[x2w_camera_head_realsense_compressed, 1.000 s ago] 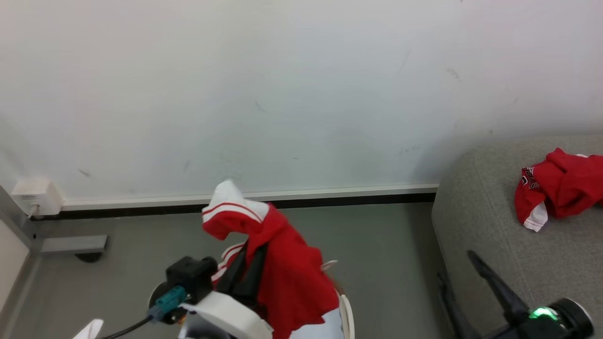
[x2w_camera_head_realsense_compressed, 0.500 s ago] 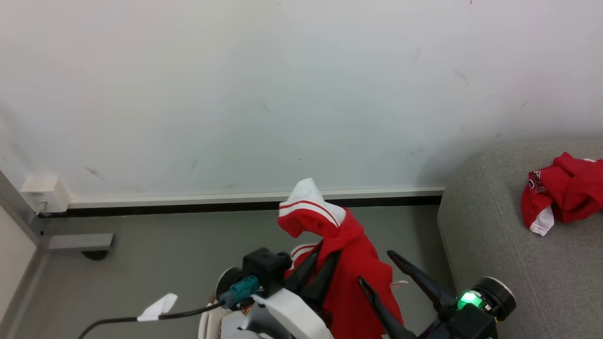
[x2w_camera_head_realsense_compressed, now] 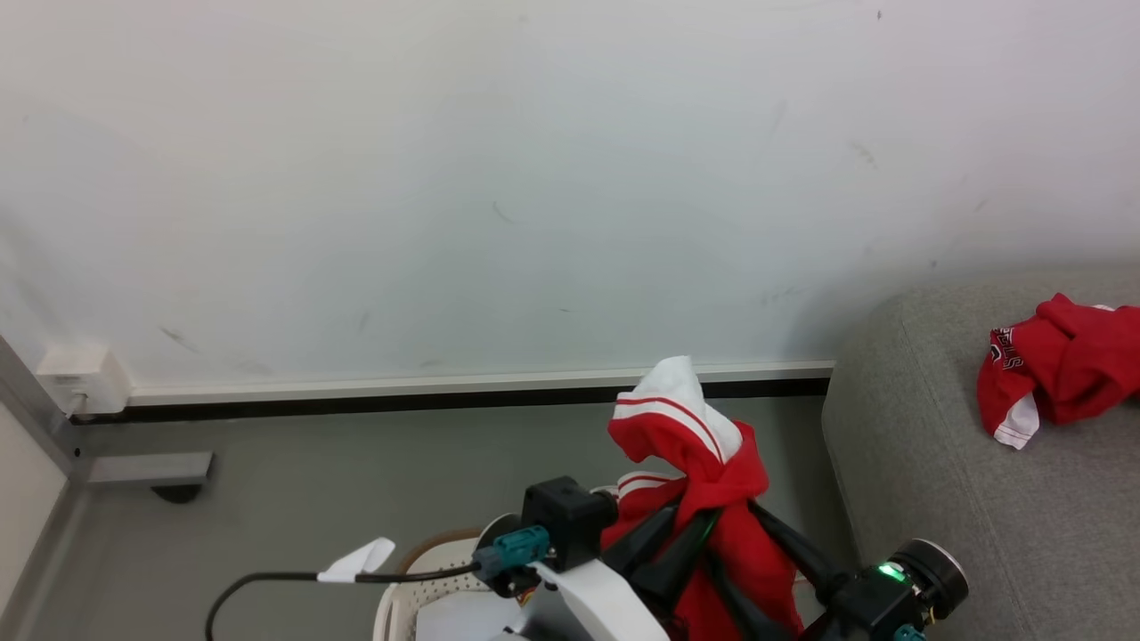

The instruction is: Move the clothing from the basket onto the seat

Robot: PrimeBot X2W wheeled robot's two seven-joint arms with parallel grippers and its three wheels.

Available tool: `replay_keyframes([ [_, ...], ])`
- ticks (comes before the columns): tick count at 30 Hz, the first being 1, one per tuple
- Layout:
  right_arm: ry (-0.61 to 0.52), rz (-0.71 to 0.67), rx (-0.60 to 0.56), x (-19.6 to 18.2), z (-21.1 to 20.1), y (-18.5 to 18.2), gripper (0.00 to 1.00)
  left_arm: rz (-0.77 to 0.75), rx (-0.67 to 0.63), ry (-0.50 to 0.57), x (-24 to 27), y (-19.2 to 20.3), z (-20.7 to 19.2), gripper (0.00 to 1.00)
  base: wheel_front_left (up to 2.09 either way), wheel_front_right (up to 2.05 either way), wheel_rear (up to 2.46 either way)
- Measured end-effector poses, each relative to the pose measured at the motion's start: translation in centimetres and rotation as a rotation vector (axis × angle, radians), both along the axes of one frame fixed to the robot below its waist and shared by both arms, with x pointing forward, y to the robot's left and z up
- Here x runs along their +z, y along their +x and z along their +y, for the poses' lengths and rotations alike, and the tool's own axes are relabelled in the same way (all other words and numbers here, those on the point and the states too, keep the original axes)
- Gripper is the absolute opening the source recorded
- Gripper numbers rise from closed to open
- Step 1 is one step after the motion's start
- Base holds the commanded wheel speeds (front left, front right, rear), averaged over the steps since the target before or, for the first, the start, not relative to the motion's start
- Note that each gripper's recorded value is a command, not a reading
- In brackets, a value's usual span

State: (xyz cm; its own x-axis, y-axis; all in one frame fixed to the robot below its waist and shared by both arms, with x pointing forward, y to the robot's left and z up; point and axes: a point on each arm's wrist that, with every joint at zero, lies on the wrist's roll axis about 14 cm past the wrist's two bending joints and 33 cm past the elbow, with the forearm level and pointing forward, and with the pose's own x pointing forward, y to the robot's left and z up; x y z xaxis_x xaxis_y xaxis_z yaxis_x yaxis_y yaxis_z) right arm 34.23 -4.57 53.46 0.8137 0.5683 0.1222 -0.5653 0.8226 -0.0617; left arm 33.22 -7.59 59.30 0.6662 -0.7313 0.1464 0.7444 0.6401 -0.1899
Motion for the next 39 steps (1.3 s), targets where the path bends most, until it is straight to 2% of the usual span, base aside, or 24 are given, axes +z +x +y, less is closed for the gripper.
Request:
replay_keyframes([
  [7, 0.04, 0.03, -0.016, -0.1, -0.6, 0.3, 0.0, 0.009, 0.001, 0.002, -0.2, 0.0, -0.1, 0.0, 0.0, 0.0, 0.0],
  [9, 0.05, 0.028, -0.03, 0.1, -1.0, 0.5, 0.0, 0.012, 0.005, -0.002, -0.3, 0.2, 0.0, 0.25, 0.0, 0.0, 0.0],
  [10, 0.057, 0.027, -0.039, 0.3, -1.3, 0.6, 0.0, 0.017, 0.012, 0.001, -0.5, 0.3, 0.1, 0.25, 0.0, 0.0, 0.0],
  [11, 0.062, 0.026, -0.049, 0.4, -1.6, 0.7, 0.0, 0.017, 0.016, 0.002, -0.6, 0.5, 0.2, 0.33, 0.0, 0.0, 0.0],
  [12, 0.063, 0.023, -0.061, 0.5, -2.1, 0.8, 0.0, 0.019, 0.018, 0.001, -0.8, 0.6, 0.2, 0.48, 0.0, 0.0, 0.0],
  [13, 0.065, 0.019, -0.072, 0.6, -2.5, 0.9, 0.0, 0.022, 0.021, 0.004, -1.0, 0.7, 0.3, 0.87, 0.0, 0.0, 0.0],
  [14, 0.07, 0.015, -0.082, 0.8, -2.9, 1.0, 0.0, 0.023, 0.026, 0.003, -1.1, 0.9, 0.4, 1.0, 0.0, 0.0, 0.0],
  [20, 0.08, -0.018, -0.178, 1.8, -6.4, 1.3, 0.0, 0.036, 0.013, 0.033, -2.8, 1.2, -0.3, 1.0, 0.0, 0.0, 0.0],
  [28, 0.08, -0.064, -0.348, 3.1, -12.6, 0.4, 0.0, 0.063, -0.093, 0.063, -5.0, 0.4, -3.7, 1.0, 0.0, 0.0, 0.0],
  [34, 0.075, -0.073, -0.473, 3.2, -16.8, -0.9, 0.0, 0.079, -0.178, 0.07, -6.1, -0.4, -6.4, 1.0, 0.0, 0.0, 0.0],
  [39, 0.075, -0.049, -0.54, 2.5, -18.7, -1.4, 0.0, 0.093, -0.219, 0.066, -6.6, -0.2, -7.9, 1.0, 0.0, 0.0, 0.0],
])
